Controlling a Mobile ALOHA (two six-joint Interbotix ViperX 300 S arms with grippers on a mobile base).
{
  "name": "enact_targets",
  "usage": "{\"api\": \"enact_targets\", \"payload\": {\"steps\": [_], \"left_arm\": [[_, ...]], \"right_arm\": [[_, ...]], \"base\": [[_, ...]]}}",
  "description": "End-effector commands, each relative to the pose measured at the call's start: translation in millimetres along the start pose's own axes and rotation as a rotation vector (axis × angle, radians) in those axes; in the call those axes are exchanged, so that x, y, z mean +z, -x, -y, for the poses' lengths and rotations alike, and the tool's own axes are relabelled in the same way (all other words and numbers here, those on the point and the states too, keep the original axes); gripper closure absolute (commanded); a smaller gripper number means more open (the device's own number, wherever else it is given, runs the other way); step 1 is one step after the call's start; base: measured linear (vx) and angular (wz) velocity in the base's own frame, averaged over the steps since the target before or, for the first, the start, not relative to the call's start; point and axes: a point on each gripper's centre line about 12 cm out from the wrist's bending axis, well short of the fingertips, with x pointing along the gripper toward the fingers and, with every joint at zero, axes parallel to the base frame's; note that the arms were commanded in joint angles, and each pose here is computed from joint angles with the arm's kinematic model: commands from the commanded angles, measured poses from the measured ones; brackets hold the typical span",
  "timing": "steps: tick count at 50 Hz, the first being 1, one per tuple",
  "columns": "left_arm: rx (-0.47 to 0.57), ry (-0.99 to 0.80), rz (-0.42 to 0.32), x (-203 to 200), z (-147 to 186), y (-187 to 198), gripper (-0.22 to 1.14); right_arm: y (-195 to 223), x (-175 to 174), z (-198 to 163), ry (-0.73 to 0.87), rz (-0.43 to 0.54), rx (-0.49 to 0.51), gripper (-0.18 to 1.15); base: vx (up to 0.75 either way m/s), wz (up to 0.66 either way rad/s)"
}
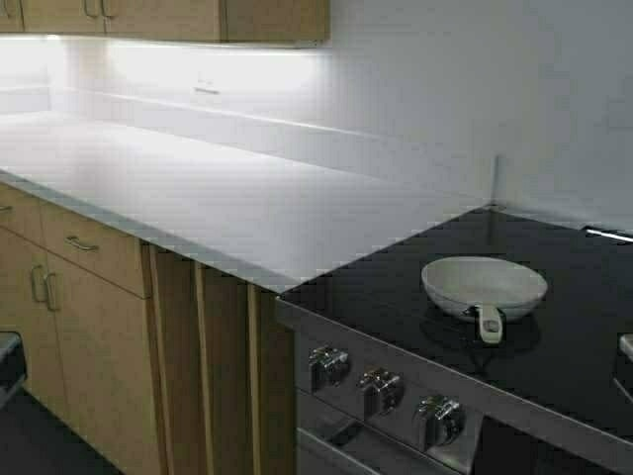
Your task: Wash the pan
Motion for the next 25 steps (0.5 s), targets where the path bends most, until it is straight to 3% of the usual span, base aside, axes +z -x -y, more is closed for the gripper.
{"api": "enact_targets", "payload": {"steps": [1, 16, 18, 25], "left_arm": [[0.011, 0.062, -0.063, -6.1, -1.7, -1.8, 0.91], [-0.025, 0.209, -0.1, -14.1, 7.3, -15.7, -0.1], [-0.053, 0.228, -0.121, -18.0, 14.2, -20.0, -0.14], [-0.186, 0.328, -0.19, -37.5, 51.5, -37.0, -0.1]], "right_arm": [[-0.7, -4.5, -1.2, -0.01, -0.012, 0.006, 0.89], [1.8, -3.5, -0.9, -0.029, -0.003, 0.004, 0.91], [1.8, -3.5, -0.9, -0.034, -0.003, 0.004, 0.91], [1.9, -4.1, -0.9, -0.036, -0.005, 0.005, 0.91]], "base": [[0.0, 0.0], [0.0, 0.0], [0.0, 0.0], [0.0, 0.0]]}}
